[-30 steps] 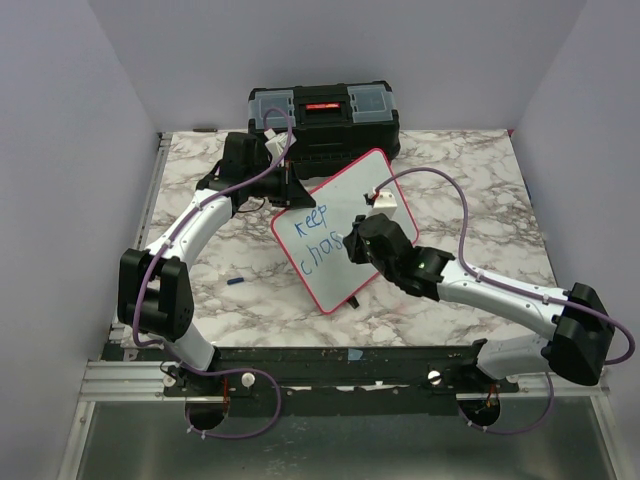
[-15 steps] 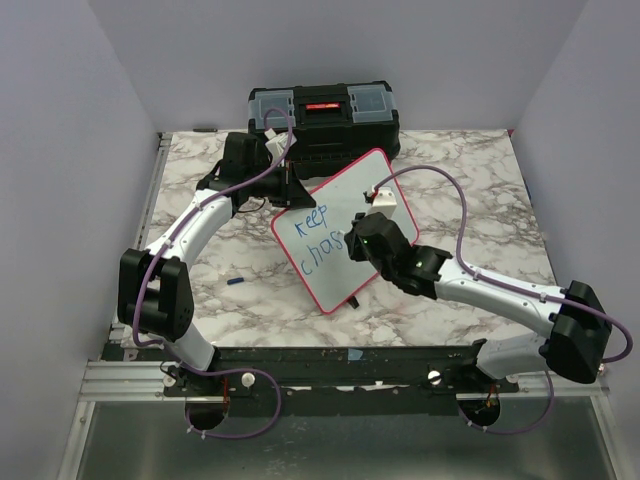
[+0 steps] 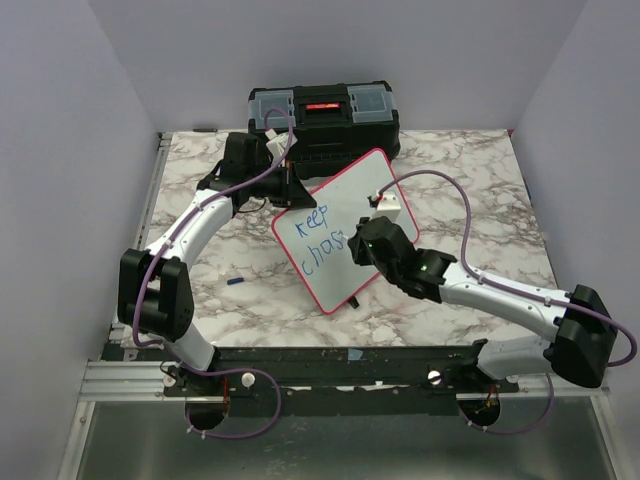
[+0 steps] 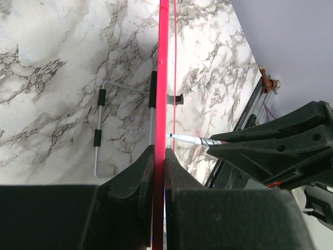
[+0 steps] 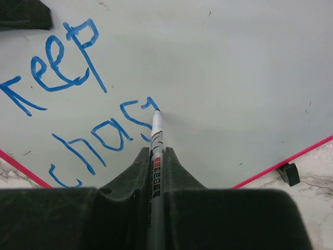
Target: Write a sentence on the whiteboard
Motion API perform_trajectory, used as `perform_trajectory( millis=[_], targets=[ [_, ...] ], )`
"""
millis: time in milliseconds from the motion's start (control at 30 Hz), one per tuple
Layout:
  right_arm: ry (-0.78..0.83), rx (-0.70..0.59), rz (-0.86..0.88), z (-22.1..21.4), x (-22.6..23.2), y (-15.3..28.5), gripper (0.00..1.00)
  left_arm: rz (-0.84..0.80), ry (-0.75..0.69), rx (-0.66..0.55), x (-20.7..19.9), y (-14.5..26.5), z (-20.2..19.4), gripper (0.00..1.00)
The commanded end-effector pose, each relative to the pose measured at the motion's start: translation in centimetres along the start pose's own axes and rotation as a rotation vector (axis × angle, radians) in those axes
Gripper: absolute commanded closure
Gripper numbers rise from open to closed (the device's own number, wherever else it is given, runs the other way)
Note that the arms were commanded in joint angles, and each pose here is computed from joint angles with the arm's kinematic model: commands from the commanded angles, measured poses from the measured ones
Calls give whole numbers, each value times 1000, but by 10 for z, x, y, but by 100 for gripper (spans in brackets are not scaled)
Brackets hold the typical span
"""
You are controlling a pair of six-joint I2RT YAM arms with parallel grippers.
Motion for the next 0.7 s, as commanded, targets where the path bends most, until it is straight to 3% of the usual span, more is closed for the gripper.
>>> perform_trajectory(
  millis=[0,333,667],
  targets=[
    [-11,35,24,-12,-3,6,99,-61,-74,-34,-22,7,8,100],
    [-8,46,16,-16,-7,10,99,-61,-74,-33,-22,7,7,100],
    [8,0,-23,6,-10,17,99,-54,-74,-33,-22,7,7,100]
  ],
)
Point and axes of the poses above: each gripper's point midway between its finger pads, its own y axis back along the fingers, its own x axis along the line the jaws close on, z = x × y, the point moved 5 cm from there along y, back along the fingers, and after that the axes turned 8 degrees about y, right-handed, at the moved point
